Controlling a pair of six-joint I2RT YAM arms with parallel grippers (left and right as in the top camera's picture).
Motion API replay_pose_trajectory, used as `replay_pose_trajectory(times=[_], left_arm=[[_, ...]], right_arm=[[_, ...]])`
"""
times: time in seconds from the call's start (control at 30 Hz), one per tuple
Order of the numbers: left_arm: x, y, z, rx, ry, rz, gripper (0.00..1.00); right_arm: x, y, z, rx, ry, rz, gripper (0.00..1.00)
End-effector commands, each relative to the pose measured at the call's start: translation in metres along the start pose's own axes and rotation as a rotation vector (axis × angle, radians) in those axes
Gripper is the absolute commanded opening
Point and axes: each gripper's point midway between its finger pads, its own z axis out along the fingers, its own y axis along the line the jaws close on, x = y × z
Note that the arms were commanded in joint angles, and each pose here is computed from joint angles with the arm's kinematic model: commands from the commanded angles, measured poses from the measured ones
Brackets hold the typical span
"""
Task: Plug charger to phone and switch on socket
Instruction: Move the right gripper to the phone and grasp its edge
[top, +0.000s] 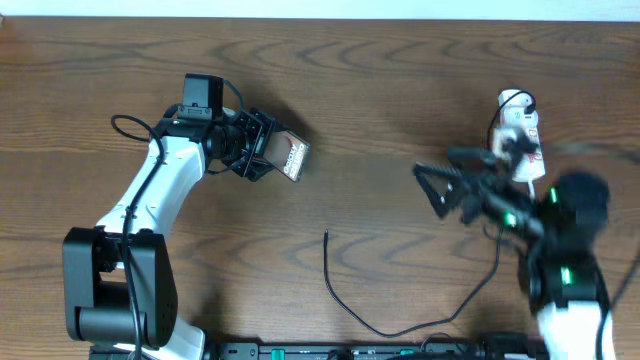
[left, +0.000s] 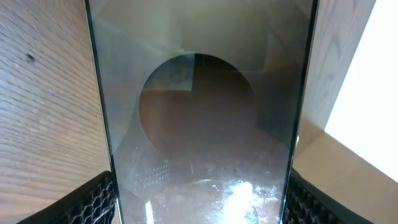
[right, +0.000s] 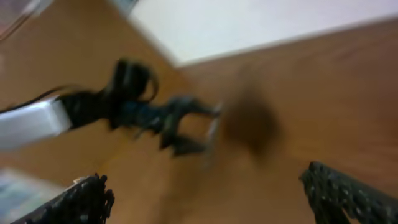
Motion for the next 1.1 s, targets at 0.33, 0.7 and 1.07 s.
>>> replay_pose_trajectory(times=[0.33,0.7,1.07], left_arm=[[-0.018,-0.002,-0.011,-0.015,-0.138,-0.057,0.08],[-0.010,0.008,-0.008,-0.051,-0.120,-0.211,0.07],[0.029,0.004,0.013,-0.089,-0.078,-0.231,0.08]], right_arm=[[0.063,-0.046,0.102,-0.258,0.313,0.266,0.95],[0.109,-0.068,0.153,-0.084,0.337,0.254,0.94],[0.122,-0.058,0.175,0.000,0.305,0.181,0.95]])
